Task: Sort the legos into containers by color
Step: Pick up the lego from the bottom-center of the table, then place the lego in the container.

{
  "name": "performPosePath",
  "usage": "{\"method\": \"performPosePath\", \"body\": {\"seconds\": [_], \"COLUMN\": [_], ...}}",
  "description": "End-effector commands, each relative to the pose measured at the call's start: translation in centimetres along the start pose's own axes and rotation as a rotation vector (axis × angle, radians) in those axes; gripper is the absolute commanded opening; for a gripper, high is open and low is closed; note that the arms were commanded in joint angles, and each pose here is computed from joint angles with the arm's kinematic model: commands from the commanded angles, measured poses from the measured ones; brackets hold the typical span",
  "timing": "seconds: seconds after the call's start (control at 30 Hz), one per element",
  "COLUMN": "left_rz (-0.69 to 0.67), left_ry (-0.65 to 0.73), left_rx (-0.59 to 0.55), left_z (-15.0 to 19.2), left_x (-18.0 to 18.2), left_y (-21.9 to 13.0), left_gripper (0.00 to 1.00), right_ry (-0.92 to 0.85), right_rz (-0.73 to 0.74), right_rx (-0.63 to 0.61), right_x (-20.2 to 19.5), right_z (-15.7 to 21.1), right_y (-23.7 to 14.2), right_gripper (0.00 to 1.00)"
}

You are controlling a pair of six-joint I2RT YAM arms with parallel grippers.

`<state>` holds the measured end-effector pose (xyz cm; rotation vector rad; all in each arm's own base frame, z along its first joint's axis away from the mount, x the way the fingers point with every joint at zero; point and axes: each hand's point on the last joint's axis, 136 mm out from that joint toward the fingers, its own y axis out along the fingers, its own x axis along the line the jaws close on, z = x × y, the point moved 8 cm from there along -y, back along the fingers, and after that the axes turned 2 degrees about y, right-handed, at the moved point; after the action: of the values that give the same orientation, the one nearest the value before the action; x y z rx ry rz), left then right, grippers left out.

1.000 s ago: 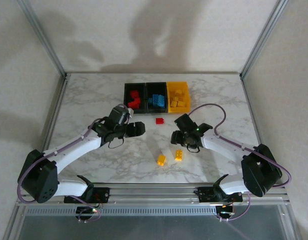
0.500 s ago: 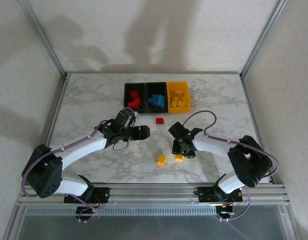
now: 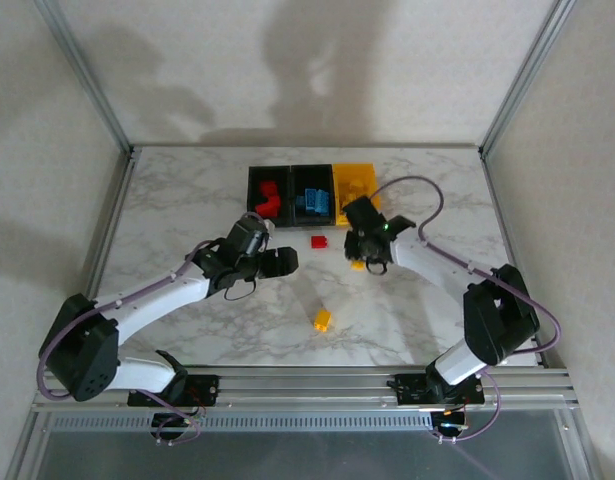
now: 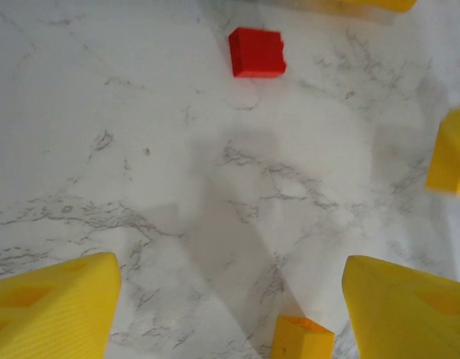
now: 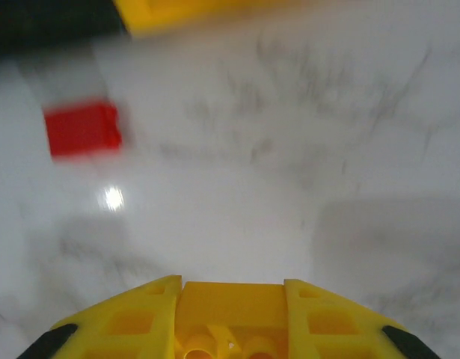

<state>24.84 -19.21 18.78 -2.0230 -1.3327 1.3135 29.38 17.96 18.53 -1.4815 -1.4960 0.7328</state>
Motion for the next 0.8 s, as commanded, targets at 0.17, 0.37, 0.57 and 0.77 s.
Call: {"method": "performPosePath", "body": {"seconds": [0.17, 0.37, 0.57, 0.77], "left_rz": [0.025, 0.009, -0.009, -0.004], "left_ry": [-0.046, -0.072, -0.083, -0.082], "left_rx": [-0.131, -0.151, -0.153, -0.141], "left_z": [-1.3, -1.1, -1.0, -1.0], "left_x": [-0.8, -0.3, -0.1, -0.2], "left_y": [-2.9, -3.7, -3.9, -3.4], "left_gripper": [0.77, 0.78, 0.78, 0.77], "right_ry": [-0.030, 0.001, 0.017, 0.035], "right_rz": [0.028, 0.024, 0.000, -0.029], "right_rx": [-0.150, -0.157, -0.143, -0.136], "right_x": [1.2, 1.4, 1.8, 2.5], "right_z": [-10.3, -15.1, -17.8, -18.8], "right_y": [2.9, 7.2, 10.5, 11.7], "right_gripper": [0.23, 0.23, 0.26, 0.41]}}
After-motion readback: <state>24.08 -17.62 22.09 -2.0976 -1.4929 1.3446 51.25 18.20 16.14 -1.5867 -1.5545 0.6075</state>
